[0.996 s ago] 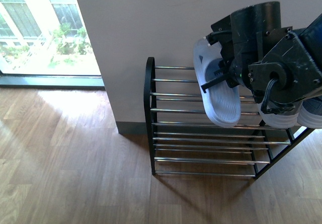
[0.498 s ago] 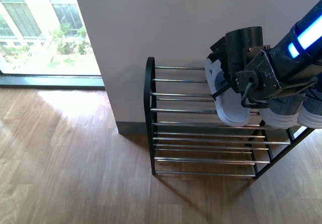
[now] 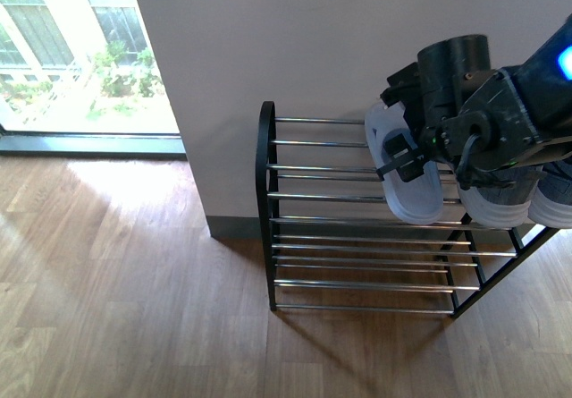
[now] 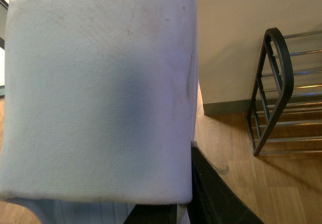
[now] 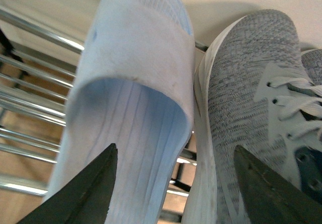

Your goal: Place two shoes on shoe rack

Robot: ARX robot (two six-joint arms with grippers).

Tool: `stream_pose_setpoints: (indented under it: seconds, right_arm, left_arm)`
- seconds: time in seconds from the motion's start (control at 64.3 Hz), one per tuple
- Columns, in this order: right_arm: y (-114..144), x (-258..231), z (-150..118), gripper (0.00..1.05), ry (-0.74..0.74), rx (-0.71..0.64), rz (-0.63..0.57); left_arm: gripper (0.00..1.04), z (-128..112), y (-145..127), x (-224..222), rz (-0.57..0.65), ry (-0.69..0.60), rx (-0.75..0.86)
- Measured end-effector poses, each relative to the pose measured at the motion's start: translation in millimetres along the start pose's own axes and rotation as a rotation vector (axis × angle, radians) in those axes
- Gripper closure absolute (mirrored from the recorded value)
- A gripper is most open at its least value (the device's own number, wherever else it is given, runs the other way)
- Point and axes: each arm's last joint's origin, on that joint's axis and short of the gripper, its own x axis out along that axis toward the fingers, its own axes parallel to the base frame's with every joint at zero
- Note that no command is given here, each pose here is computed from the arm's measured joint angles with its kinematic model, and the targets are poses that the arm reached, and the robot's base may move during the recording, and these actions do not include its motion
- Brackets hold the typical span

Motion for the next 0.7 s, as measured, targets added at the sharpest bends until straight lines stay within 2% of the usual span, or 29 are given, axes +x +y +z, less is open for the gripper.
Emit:
stream_pose_setpoints:
  seconds: [0.202, 0.42, 0.576, 0.7]
  right_arm:
    - [-26.7, -76.6, 12.9, 0.08, -0.115, 0.224, 0.159]
    - [-52.1, -168.1, 2.6, 0.09, -0.236, 0.363, 0.304]
    - [-70.9, -242.3, -20.2, 0.09, -0.342, 0.433, 0.398]
    - [-82.9, -281.7, -41.9, 0.09, -0.473, 0.462, 0.384]
  left_arm:
    - [1.03, 0.0, 0.0, 0.0, 0.0, 0.0, 0.0]
    - [1.03, 0.0, 0.0, 0.0, 0.0, 0.0, 0.0]
    - [1.03, 0.0, 0.0, 0.0, 0.0, 0.0, 0.0]
    - [1.03, 0.0, 0.0, 0.0, 0.0, 0.0, 0.0]
